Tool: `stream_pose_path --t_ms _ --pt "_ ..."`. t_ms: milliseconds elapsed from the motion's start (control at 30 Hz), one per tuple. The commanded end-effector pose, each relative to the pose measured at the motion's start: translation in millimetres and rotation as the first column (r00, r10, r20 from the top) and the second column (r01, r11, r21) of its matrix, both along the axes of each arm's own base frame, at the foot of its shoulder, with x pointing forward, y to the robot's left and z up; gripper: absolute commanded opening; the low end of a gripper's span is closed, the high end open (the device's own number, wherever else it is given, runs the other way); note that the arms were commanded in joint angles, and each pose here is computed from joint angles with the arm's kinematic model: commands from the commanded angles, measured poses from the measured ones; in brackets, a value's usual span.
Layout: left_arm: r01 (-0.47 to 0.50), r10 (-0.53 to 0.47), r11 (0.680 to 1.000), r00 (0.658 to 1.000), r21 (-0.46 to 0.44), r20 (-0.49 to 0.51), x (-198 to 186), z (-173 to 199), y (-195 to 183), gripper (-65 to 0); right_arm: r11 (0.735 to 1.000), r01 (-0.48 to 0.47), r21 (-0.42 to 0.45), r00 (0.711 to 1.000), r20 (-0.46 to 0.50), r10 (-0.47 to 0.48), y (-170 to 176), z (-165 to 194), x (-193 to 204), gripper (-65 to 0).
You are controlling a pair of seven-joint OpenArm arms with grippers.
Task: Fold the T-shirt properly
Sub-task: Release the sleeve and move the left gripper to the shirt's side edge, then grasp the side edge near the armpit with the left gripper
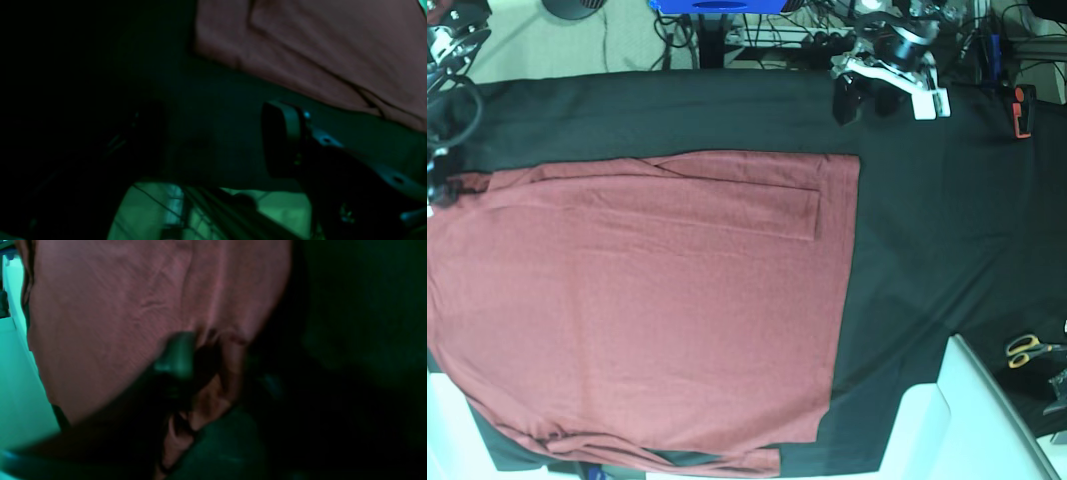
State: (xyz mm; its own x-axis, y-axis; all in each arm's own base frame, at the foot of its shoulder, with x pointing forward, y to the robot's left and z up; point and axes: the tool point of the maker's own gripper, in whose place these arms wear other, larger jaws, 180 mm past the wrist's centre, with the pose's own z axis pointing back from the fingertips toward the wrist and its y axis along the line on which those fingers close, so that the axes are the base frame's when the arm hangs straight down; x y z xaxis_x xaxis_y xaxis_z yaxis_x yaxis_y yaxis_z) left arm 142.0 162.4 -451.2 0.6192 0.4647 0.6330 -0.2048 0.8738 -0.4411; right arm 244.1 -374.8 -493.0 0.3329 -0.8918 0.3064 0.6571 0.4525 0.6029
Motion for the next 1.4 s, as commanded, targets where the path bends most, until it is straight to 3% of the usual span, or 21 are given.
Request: stream_pose_path --t_ms 0,33,100,200,433,633,700,867,1200,1367 --pt "-0.011 0.011 1.000 1.000 -0.026 0.028 3 7 -1 -20.7 0.999 0.008 -0.032 0.999 0.040 -0.007 -14 14 9 -62.7" --pt "-0.029 0.030 0.998 0.999 -0.049 0.029 5 7 -1 -20.7 1.000 0.006 -0.030 0.999 0.039 -0.005 -14 14 9 -65.0" --pt "-0.048 0.049 0.997 0.999 -0.067 0.023 4 6 1 -20.7 1.000 0.004 -0.028 0.999 0.037 -0.003 -13 14 9 -62.3" --pt "-0.043 0.045 0.997 0.998 -0.061 0.038 13 8 5 -20.4 1.000 0.003 -0.030 0.999 0.038 -0.002 -14 14 9 -64.8" --pt "-0.068 0.069 0.996 0.998 -0.050 0.011 16 -9 14 -21.4 1.000 -0.003 -0.031 0.999 0.034 0.004 -13 14 8 -64.8" --pt "-0.076 0.079 0.995 0.996 -0.066 0.046 35 -4 10 -20.4 0.999 -0.004 -0.032 0.999 0.032 0.005 -13 13 7 -64.8" --pt "-0.077 0.082 0.994 0.995 -0.073 0.062 42 -1 8 -17.8 0.999 -0.004 -0.032 0.999 0.032 0.005 -13 13 7 -64.8" --pt "-0.084 0.087 0.994 0.996 -0.075 0.037 42 -13 7 -2.1 1.000 -0.001 -0.031 1.000 0.031 0.002 -14 13 6 -64.8" --pt "-0.111 0.115 0.987 0.993 -0.113 0.026 58 -26 -5 -1.8 1.000 -0.016 -0.016 1.000 0.021 0.016 -11 12 5 -64.8" --pt "-0.064 0.061 0.986 0.998 -0.152 -0.024 70 -32 -22 -1.8 1.000 -0.016 -0.016 1.000 0.021 0.016 -11 12 5 -64.8"
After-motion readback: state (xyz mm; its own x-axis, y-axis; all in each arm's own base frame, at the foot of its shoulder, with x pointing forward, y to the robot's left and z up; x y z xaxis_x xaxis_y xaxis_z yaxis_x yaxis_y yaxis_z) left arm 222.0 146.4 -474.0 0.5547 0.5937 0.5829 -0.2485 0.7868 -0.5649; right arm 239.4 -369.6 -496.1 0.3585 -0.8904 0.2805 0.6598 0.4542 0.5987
